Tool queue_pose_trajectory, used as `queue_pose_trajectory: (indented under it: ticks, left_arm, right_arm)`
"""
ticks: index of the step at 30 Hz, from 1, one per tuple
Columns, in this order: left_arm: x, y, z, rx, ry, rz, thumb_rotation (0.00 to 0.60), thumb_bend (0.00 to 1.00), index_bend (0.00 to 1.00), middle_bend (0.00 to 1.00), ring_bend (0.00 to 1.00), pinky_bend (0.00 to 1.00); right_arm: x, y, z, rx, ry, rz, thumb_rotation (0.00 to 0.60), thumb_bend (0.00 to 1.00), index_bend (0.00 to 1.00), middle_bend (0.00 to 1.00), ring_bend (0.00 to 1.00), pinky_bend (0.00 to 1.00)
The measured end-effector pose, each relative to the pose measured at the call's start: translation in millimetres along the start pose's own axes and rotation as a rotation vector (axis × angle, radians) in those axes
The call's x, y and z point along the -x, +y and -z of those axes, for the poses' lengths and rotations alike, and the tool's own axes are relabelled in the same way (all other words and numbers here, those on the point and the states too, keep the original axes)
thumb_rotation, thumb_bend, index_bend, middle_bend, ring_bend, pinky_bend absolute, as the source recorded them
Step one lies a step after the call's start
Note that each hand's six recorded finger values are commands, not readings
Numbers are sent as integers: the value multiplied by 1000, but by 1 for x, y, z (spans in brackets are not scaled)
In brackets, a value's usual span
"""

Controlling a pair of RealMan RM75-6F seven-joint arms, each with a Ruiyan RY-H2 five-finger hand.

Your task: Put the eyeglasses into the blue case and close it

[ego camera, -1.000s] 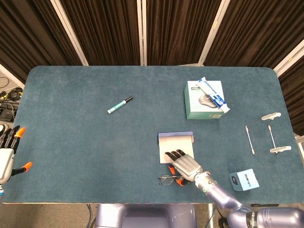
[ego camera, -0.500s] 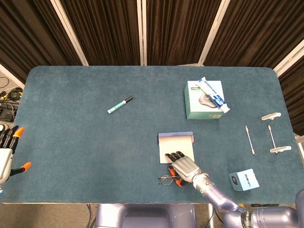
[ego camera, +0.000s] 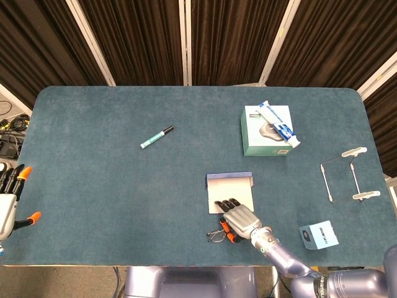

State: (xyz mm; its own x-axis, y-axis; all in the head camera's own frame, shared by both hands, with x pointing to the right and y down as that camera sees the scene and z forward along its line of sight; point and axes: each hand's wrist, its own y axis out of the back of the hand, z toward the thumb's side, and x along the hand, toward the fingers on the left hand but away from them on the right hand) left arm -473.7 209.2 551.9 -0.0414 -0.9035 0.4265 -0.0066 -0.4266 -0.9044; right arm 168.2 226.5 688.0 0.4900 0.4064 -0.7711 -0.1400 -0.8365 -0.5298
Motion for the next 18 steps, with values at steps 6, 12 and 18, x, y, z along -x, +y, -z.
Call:
queue_pose_trajectory:
  ticks: [6,12,18]
  left_arm:
    - [0,0,0,1,0,0,600,0,0,0,0,0]
    - [0,1,-1,4,-1,-3,600,0,0,0,0,0]
    - [-1,1,0,9,1,1,600,0,0,0,0,0]
  right_arm:
    - [0,13,2,29,-3,29,600,337,633,16,0,0]
    - [2,29,5,68,-12,72,600,342,636,17,0,0]
    - [11,56,13,126,-38,147,600,355,636,16,0,0]
